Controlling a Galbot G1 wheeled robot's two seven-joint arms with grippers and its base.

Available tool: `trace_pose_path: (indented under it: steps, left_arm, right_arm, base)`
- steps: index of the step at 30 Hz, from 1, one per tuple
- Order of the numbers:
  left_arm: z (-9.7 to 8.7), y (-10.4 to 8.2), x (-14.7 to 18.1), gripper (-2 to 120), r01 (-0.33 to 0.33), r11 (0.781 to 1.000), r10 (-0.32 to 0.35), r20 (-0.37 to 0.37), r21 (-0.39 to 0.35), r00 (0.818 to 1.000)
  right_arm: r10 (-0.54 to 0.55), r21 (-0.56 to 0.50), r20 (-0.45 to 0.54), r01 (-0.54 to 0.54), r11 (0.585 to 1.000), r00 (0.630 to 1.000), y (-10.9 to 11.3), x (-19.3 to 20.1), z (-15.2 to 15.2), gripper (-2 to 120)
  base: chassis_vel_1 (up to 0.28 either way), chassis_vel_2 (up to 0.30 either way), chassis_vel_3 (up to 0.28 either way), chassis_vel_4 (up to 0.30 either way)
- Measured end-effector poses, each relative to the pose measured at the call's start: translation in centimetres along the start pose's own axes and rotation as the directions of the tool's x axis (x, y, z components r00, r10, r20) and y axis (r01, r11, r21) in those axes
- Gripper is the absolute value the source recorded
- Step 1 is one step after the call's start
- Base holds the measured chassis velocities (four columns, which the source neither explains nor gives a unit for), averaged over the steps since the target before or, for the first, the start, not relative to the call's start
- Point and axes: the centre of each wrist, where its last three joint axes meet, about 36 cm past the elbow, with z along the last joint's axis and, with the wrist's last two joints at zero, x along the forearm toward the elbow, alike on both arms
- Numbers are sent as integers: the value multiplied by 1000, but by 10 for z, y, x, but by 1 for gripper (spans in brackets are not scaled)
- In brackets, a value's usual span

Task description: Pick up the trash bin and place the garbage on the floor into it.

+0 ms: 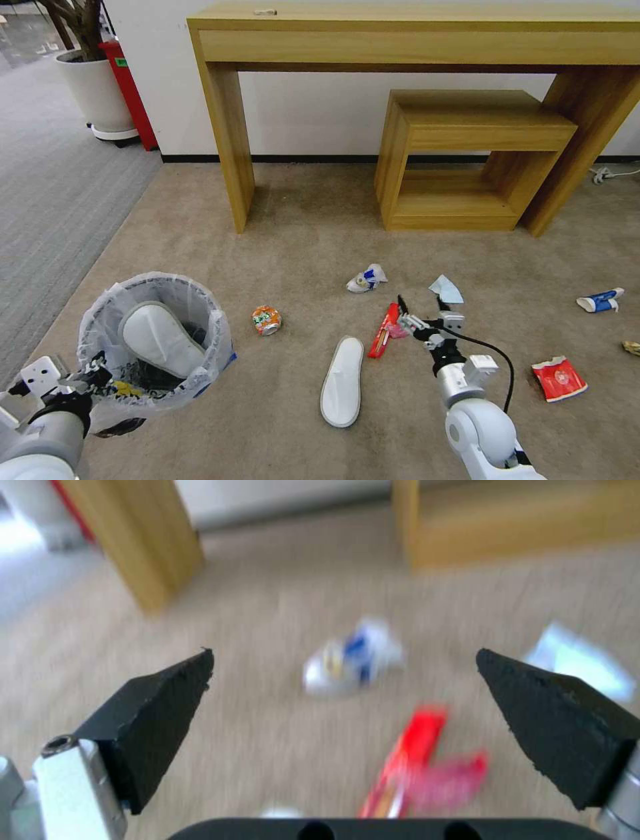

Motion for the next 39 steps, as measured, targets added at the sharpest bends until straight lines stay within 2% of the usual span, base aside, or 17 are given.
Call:
trace_pose_path:
  steps: [1, 4, 5, 7, 9, 11, 13, 14, 16, 24, 33, 39]
  left_arm:
    - [0, 0, 0, 1, 0, 1000, 0, 0, 0, 1000]
    - [2, -4, 4, 1, -3, 1000, 3, -3, -8, 1000]
    - [2, -4, 4, 1, -3, 1000, 3, -3, -8, 1000]
    - [4, -8, 6, 1, -8, 1000, 8, -3, -11, 1000]
    - [5, -9, 7, 1, -9, 1000, 9, -4, -12, 1000]
    - [7, -11, 7, 1, -12, 1000, 12, -7, -13, 1000]
    - [7, -11, 7, 1, -12, 1000, 12, -8, -13, 1000]
    - [8, -11, 6, 1, -11, 1000, 10, -9, -13, 1000]
    - [9, -10, 5, 1, -9, 1000, 9, -12, -12, 1000]
    - [11, -10, 2, 1, -8, 1000, 8, -17, -10, 1000]
    - [13, -9, -1, 1, -13, 1000, 13, -20, -8, 1000]
    - [14, -10, -4, 1, -14, 1000, 14, -21, -7, 1000]
  right_arm:
    - [0, 0, 0, 0, 1000, 1000, 0, 0, 0, 100]
    - [-9, -13, -193, 7, 1000, 981, 11, -17, 2, 100]
    - [-9, -13, -193, 7, 1000, 981, 11, -17, 2, 100]
    - [-21, -13, -282, 18, 1000, 959, 19, -30, 9, 100]
    - [-28, -14, -306, 25, 1000, 952, 21, -33, 12, 100]
    - [-49, -15, -391, 47, 999, 919, 30, -44, 23, 100]
    - [-52, -15, -399, 50, 999, 915, 32, -45, 24, 100]
    - [-70, -16, -449, 70, 997, 891, 41, -52, 36, 100]
    - [-85, -15, -490, 89, 996, 868, 53, -59, 51, 100]
    - [-93, 32, -549, 132, 991, 831, 80, -65, 85, 100]
    - [-87, 58, -558, 143, 988, 825, 83, -65, 96, 100]
    - [-77, 68, -565, 139, 988, 822, 81, -69, 99, 78]
  base:
    - [0, 0, 0, 0]
    - [0, 0, 0, 0]
    - [0, 0, 0, 0]
    - [0, 0, 0, 0]
    - [0, 0, 0, 0]
    - [0, 0, 0, 0]
    - [0, 0, 0, 0]
    - [0, 0, 0, 0]
    - [0, 0, 0, 0]
    - [0, 0, 0, 0]
    - [0, 0, 0, 0]
    - [0, 0, 0, 0]
